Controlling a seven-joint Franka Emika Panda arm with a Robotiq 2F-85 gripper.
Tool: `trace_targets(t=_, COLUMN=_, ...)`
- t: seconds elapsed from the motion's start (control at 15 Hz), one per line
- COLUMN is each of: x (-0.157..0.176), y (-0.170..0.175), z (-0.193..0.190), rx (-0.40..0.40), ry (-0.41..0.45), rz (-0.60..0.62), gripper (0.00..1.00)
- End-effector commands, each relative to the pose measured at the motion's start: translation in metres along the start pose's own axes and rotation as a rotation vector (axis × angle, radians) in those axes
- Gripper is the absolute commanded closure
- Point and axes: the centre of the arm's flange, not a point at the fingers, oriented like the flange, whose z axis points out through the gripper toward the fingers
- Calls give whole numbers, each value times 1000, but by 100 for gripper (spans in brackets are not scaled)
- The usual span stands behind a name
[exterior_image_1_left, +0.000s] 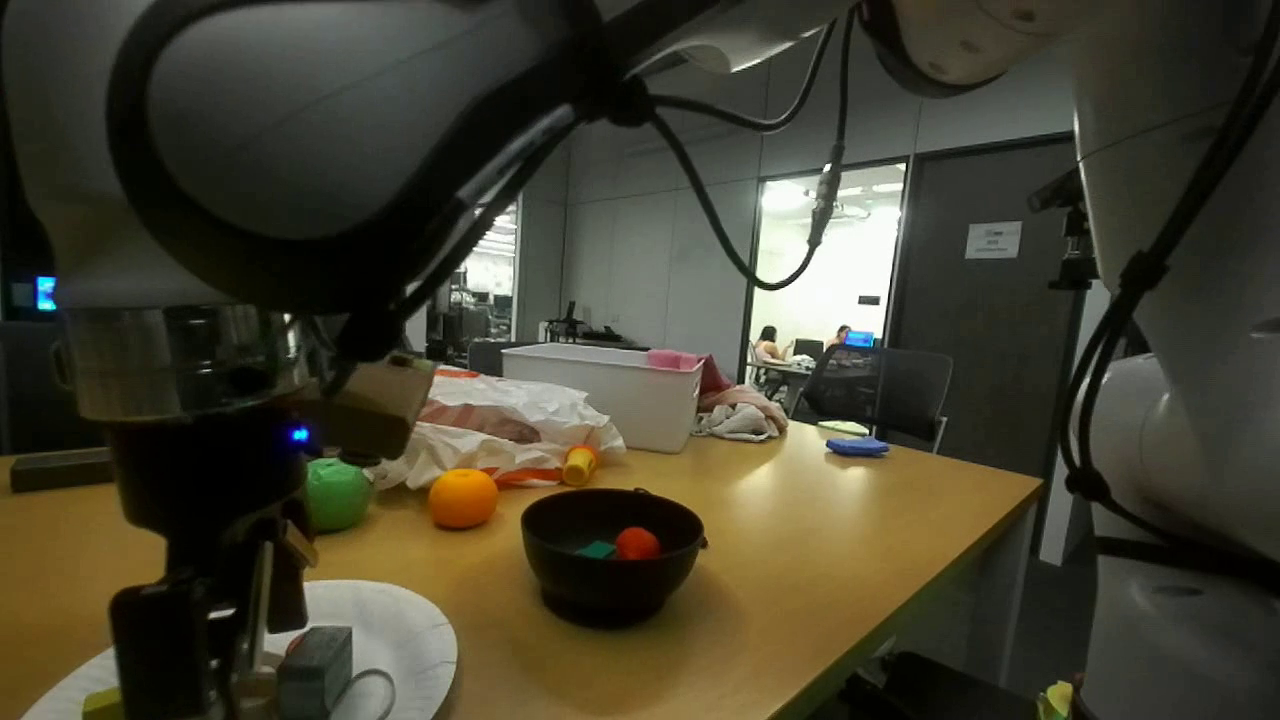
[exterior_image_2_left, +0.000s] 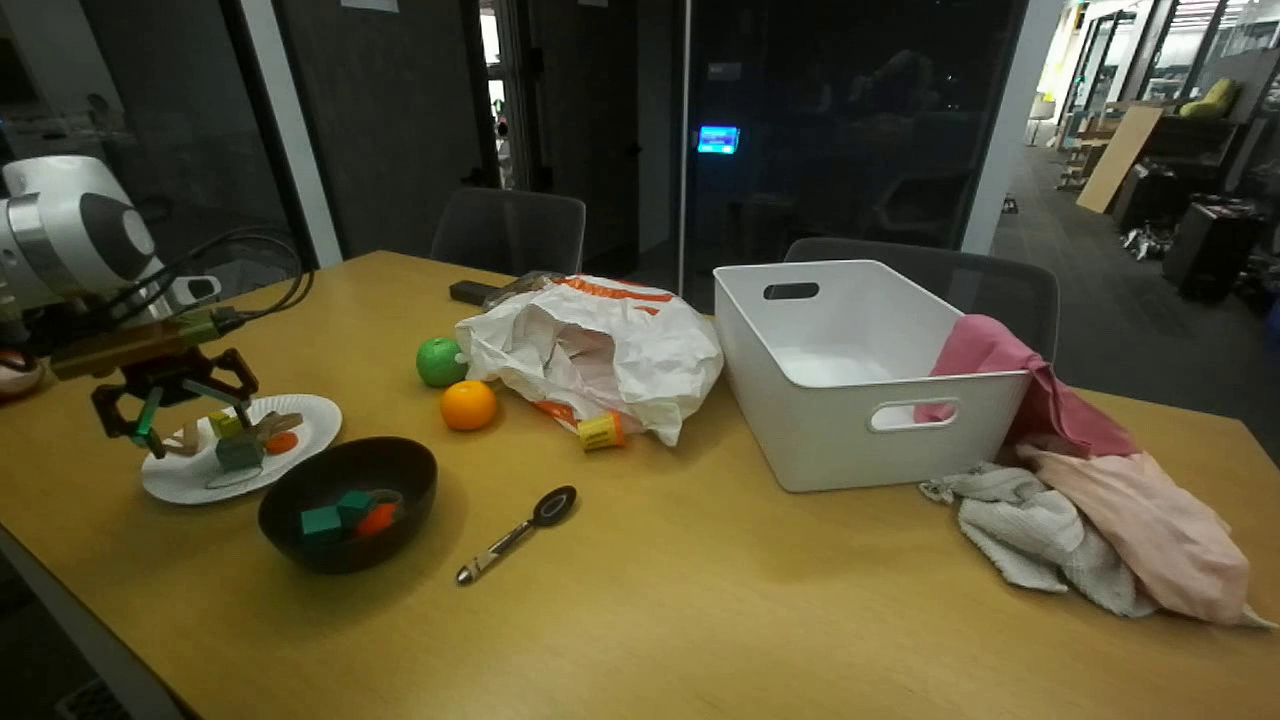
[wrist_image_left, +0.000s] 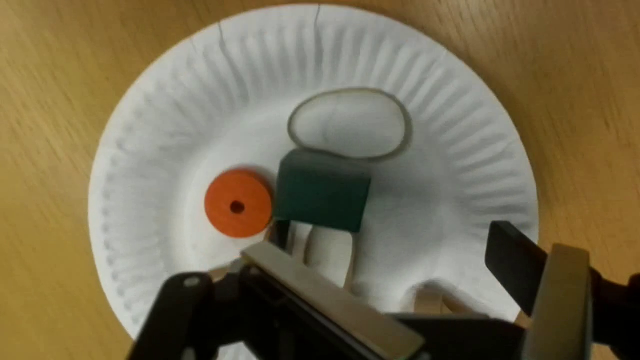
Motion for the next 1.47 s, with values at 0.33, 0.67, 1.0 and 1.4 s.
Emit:
trace_targets(t=0.33, x=37, y=6, z=-13, rx=-8, ry=40, rz=-176, gripper=0)
trace_targets(t=0.67, x=35, y=29, z=-17, rx=-55, ry=37, rz=-241, gripper=0)
trace_targets(t=1.0, x=21, y=53, z=-2, rx=-21, ry=23, rz=-212, gripper=0)
trace_targets(t=1.4, x=4, y=70, z=18, rx=47, ry=5, rz=-151, gripper=0)
